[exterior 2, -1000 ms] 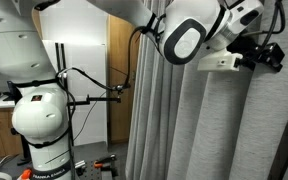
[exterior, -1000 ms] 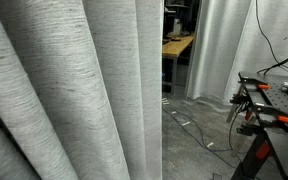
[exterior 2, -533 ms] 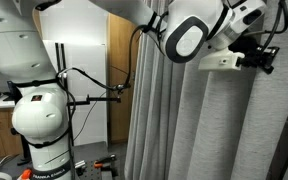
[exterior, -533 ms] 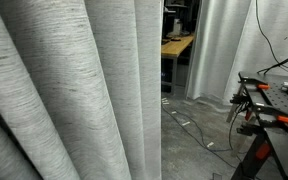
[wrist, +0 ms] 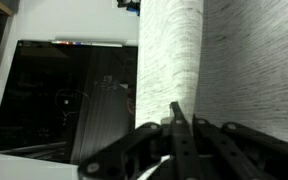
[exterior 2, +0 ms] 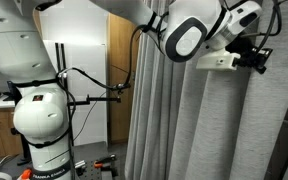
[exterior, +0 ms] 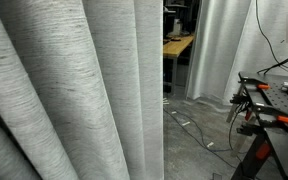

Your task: Slide the curtain to the left

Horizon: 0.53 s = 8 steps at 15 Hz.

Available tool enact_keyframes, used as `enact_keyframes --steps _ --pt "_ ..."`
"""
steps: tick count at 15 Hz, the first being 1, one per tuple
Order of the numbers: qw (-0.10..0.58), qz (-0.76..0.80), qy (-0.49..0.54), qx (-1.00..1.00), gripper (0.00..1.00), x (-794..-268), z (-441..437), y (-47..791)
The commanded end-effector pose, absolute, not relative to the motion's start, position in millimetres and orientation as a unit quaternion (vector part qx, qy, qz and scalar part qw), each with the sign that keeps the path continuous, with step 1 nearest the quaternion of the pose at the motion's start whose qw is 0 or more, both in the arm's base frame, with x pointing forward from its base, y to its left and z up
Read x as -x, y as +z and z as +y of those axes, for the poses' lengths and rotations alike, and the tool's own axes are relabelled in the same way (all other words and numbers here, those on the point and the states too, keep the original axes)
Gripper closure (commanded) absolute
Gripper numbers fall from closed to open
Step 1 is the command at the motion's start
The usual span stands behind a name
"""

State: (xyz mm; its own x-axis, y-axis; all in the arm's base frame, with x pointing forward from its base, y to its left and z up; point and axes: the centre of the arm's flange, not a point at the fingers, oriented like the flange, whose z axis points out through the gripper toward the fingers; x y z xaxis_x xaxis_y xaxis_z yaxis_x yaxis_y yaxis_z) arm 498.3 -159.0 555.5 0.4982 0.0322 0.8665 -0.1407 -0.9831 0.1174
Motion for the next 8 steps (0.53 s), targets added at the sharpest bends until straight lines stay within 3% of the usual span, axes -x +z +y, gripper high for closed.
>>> enact_keyframes --steps 1,8 --pt "0.067 -0.027 0.498 -0.864 1.0 -520 -128 552" --pt "0.04 0.028 0.505 -0.862 1.0 -530 -38 541"
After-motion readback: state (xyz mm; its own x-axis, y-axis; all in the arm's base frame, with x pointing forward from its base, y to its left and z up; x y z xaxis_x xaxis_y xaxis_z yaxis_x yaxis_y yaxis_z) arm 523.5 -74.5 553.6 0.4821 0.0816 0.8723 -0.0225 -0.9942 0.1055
